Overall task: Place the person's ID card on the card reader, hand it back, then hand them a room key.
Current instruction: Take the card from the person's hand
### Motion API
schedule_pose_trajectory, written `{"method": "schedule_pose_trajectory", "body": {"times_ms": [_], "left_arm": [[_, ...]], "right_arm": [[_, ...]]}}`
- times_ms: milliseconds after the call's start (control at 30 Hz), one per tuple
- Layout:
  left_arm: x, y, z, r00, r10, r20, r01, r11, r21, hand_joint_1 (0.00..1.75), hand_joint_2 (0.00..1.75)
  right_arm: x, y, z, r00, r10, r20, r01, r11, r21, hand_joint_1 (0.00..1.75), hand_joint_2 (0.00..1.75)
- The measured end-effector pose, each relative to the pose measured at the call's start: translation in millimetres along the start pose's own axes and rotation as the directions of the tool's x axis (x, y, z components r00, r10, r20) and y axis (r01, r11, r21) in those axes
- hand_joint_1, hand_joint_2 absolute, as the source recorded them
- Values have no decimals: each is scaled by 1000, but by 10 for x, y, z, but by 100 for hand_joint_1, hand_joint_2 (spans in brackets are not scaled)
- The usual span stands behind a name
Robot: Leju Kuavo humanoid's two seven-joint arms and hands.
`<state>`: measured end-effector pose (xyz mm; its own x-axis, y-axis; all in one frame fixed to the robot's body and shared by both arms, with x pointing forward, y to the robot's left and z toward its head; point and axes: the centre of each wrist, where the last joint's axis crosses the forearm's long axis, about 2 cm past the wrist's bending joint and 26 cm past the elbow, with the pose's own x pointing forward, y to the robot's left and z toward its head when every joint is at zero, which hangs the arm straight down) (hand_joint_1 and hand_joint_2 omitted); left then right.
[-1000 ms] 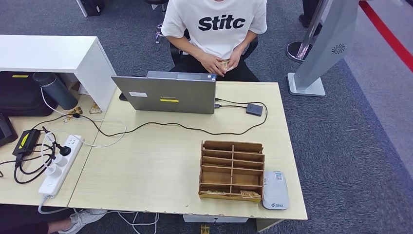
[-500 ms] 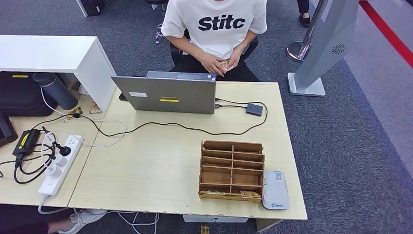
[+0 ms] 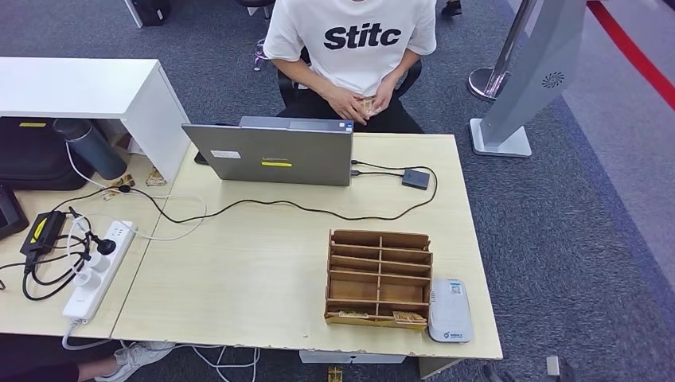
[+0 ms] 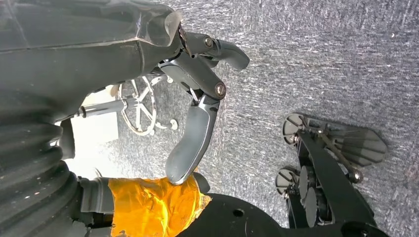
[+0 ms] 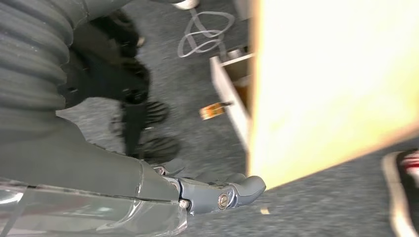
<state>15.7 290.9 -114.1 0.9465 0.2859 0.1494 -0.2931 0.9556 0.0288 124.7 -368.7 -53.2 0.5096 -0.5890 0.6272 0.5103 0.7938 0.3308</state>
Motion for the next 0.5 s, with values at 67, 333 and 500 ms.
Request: {"method": "schedule_pose_trajectory", "body": {"times_ms": [67,333,500], "left_arm": [[8,6,-1,1000,4,-1,-4,1000,9,0,175],[37,35,-3,1000,23,-7,-22,999,48,0,175],[63,45,-4,999,32,-7,-31,997,72,0,175]], "right_arm": [[88,49,14,999,-17,48,16,1000,15,0,175],[434,275,128,969,-96,227,73,992,104,0,175],[641,463,231,933,-152,325,92,977,192,0,175]]}}
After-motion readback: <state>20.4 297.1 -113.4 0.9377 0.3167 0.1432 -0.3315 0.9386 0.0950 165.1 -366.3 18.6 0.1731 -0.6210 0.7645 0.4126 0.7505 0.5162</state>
